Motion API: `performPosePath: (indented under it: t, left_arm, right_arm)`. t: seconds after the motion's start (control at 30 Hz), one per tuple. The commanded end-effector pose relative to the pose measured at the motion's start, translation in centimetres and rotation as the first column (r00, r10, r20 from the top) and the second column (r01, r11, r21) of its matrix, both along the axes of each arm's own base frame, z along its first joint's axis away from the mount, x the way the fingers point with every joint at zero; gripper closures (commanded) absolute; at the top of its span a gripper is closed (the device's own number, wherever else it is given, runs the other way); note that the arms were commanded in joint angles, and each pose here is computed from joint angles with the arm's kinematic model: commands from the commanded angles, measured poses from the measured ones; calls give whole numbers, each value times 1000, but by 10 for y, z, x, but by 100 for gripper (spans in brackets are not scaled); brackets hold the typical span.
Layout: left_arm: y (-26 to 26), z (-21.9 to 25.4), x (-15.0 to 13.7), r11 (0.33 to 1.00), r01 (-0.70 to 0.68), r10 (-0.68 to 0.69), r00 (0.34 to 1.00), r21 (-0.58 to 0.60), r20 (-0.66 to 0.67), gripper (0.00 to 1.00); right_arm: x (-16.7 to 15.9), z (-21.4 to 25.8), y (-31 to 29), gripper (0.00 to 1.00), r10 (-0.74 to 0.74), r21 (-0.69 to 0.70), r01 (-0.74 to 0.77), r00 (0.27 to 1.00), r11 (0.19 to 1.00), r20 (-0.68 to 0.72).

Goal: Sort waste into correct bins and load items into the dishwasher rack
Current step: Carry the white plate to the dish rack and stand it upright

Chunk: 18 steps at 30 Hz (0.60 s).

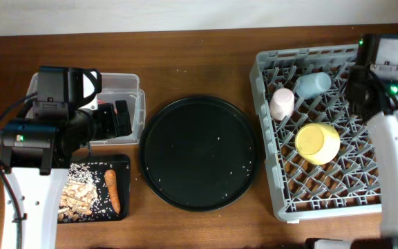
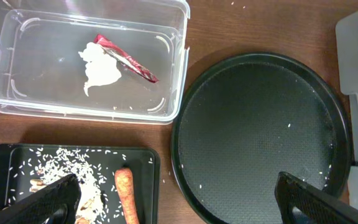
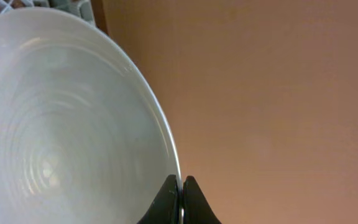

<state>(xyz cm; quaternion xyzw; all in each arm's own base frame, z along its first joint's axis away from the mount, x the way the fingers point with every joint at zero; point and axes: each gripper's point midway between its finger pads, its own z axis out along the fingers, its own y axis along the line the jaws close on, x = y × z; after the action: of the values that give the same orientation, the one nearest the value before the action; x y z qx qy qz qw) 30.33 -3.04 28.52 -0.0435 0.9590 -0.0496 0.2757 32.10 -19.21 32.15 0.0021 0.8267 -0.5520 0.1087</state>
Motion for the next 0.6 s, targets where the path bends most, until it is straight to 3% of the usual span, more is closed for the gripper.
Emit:
performPosePath:
  t: [0.0, 0.13, 0.4, 0.47, 0.5, 0.53, 0.57]
  left_arm:
    - [2, 0, 0, 1000, -16, 16, 1000, -3, 0, 1]
    - [2, 0, 0, 1000, -16, 16, 1000, -3, 0, 1]
    - [2, 1, 0, 1000, -16, 16, 1000, -3, 0, 1]
    - [2, 0, 0, 1000, -16, 16, 1000, -3, -1, 1]
    - [2, 1, 0, 1000, -16, 16, 1000, -3, 0, 1]
    - [2, 0, 0, 1000, -16, 16, 1000, -3, 0, 1]
    - [2, 0, 0, 1000, -16, 16, 1000, -3, 0, 1]
  right_arm:
    - [13, -25, -12, 96, -39, -6, 38, 997, 999, -74]
    - [34, -61, -3, 96, 10, 37, -4, 987, 999, -161]
    - [55, -97, 29, 95, 188, 275, -146, 973, 950, -131]
    - [55, -97, 30, 80, 190, 278, -148, 973, 949, -131]
    - [55, -97, 30, 63, 189, 277, -147, 973, 949, -131]
    - [55, -97, 30, 36, 189, 278, -147, 973, 949, -132]
    - [55, -97, 30, 20, 189, 278, -146, 973, 949, -135]
